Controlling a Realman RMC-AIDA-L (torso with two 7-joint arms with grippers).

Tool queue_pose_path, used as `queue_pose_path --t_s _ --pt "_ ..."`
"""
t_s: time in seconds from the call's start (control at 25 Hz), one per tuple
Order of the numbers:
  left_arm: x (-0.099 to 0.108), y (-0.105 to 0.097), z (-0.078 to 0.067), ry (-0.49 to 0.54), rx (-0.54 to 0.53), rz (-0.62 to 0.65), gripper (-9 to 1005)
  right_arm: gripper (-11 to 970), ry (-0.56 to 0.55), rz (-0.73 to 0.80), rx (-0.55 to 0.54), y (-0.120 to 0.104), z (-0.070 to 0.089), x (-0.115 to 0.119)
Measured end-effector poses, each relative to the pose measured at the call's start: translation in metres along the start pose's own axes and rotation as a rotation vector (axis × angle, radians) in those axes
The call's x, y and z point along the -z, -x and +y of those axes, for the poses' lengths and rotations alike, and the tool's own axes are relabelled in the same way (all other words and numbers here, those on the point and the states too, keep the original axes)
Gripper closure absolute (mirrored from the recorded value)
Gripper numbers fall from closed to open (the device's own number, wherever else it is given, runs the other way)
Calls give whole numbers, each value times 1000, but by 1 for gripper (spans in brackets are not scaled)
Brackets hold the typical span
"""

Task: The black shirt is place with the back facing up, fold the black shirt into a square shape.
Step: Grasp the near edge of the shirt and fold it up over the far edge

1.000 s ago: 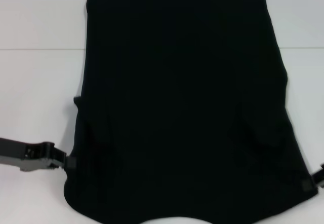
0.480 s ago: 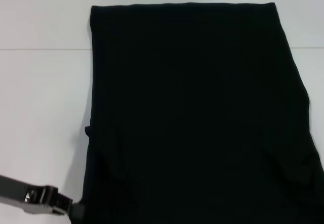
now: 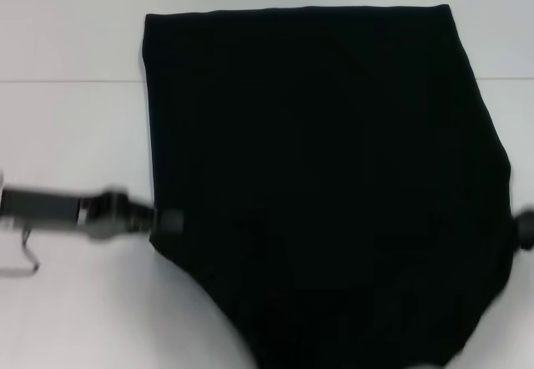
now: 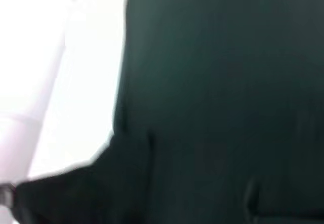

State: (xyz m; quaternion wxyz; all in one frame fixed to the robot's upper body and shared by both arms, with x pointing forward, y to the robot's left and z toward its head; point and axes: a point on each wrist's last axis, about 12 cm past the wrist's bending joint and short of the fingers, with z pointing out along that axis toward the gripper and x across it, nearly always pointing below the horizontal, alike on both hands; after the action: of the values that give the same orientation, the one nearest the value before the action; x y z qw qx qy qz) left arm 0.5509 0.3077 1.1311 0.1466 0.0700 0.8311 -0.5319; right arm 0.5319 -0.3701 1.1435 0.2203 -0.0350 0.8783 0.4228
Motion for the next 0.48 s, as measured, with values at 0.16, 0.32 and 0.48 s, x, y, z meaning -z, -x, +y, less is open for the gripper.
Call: queue_pose_path --t_s 0.16,0.32,0.48 --pt "-4 29 1 5 56 -168 982 902 -15 -148 13 29 2 5" --pt "-19 59 9 90 97 -325 982 902 -88 -242 3 60 -4 -20" --pt "-46 76 15 200 82 -370 982 902 -212 -281 2 78 -15 -69"
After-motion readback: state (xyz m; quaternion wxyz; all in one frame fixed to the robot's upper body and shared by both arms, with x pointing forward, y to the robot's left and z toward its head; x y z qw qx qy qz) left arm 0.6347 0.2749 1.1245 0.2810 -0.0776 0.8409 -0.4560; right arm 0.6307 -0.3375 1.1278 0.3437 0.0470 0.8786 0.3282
